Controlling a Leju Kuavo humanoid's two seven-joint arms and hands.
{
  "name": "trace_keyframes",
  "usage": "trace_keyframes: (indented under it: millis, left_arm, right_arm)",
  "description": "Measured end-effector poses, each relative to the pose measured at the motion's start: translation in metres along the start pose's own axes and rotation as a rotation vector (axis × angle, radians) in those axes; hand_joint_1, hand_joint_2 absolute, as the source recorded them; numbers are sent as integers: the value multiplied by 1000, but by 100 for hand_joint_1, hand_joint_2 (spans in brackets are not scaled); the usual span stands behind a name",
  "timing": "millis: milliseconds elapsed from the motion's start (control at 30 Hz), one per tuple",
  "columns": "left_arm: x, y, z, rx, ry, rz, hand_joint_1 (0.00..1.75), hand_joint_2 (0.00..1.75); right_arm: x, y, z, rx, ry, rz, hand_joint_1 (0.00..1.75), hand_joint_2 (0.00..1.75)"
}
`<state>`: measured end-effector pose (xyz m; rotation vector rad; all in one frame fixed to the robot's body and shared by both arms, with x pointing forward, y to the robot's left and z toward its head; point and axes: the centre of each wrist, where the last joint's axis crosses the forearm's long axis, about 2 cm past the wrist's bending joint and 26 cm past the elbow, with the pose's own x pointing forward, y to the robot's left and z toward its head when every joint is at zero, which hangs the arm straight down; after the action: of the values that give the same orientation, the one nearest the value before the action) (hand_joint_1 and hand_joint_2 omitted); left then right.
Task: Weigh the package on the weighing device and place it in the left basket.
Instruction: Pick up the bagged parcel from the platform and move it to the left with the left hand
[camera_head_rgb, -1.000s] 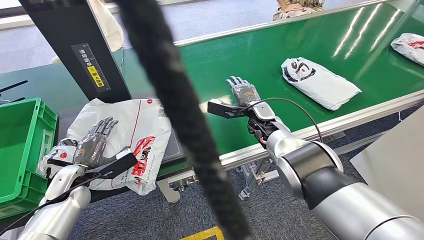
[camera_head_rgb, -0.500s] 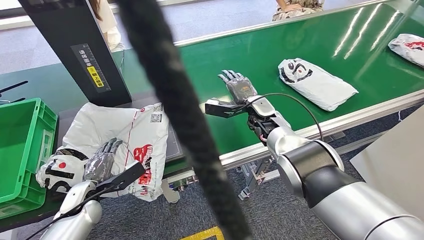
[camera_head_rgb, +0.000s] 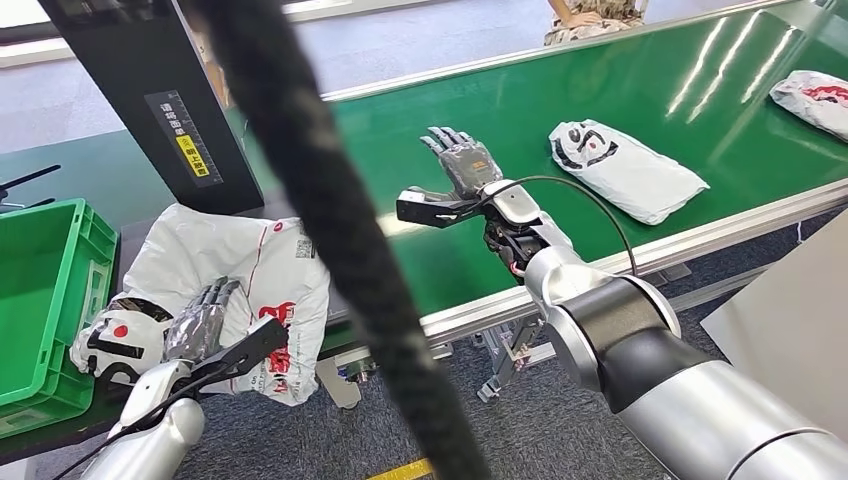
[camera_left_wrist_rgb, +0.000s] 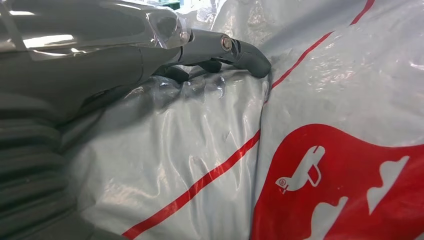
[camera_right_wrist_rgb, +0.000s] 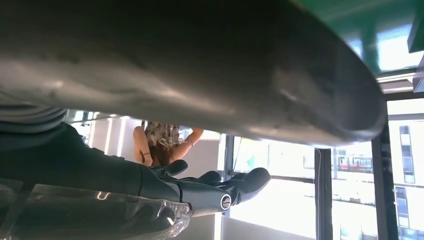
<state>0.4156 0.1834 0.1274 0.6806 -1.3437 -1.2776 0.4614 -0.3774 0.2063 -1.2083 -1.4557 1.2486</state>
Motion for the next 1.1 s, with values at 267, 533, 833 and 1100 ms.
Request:
trace_keyframes:
  millis: [267,533,833,1100]
  left_arm:
    - [-1,-1,0,-5,15,1,175,175]
    - [-5,7,-2,18,24,-5,175,175]
    - [-8,14,-4,50,27,-23,175,175]
    - [-16,38,-9,122,11,-44,175,175]
  right_arm:
    - [1,0,-1,-13,-11,4,0,0]
    - [5,-1,-2,-27,-30,5,0,0]
    - [8,0,-2,-36,-47,4,0,0]
    - [18,11,2,-30,-74,-9,0,0]
